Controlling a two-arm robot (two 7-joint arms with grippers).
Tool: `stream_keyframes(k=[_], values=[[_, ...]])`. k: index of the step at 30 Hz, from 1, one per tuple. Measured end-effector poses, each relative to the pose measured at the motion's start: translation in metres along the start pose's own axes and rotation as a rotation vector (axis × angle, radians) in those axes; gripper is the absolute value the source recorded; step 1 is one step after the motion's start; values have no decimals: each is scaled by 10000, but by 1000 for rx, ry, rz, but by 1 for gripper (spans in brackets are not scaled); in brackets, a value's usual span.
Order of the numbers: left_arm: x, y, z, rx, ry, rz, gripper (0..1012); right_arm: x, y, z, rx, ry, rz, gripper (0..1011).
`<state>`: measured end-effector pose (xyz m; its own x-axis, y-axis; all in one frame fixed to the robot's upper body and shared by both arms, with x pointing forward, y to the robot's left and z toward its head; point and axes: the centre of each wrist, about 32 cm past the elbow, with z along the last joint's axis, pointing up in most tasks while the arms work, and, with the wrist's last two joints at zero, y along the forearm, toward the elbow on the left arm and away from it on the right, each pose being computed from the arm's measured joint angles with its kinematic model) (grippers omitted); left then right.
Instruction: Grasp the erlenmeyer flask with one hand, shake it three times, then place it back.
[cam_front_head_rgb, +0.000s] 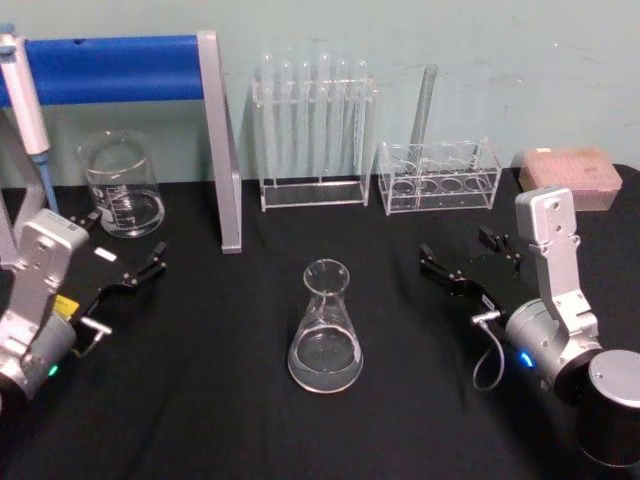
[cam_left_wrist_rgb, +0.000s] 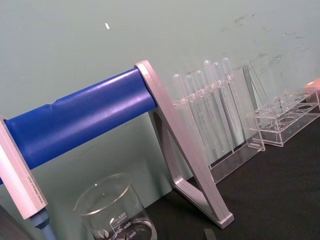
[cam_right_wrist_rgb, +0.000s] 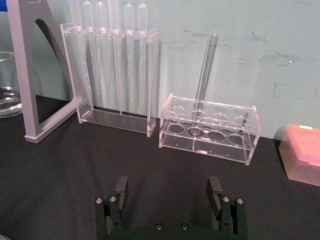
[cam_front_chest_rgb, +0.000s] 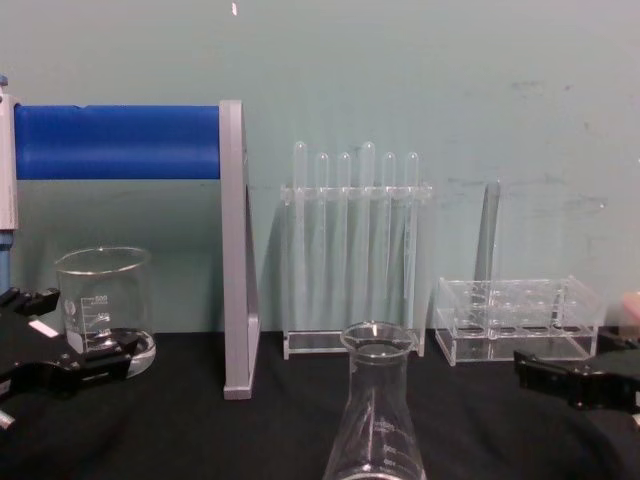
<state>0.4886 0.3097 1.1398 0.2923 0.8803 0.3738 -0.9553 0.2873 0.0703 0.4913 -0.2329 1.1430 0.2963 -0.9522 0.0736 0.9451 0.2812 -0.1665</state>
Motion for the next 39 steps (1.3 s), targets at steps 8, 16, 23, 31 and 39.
stream_keyframes(k=[8, 16, 23, 31, 39], values=[[0, 0, 0, 0, 0, 0, 1001, 0, 0, 0, 0, 0, 0, 1002], [0, 0, 0, 0, 0, 0, 1001, 0, 0, 0, 0, 0, 0, 1002], [0, 0, 0, 0, 0, 0, 1001, 0, 0, 0, 0, 0, 0, 1003], [0, 0, 0, 0, 0, 0, 1001, 0, 0, 0, 0, 0, 0, 1003], [0, 0, 0, 0, 0, 0, 1001, 0, 0, 0, 0, 0, 0, 1002]])
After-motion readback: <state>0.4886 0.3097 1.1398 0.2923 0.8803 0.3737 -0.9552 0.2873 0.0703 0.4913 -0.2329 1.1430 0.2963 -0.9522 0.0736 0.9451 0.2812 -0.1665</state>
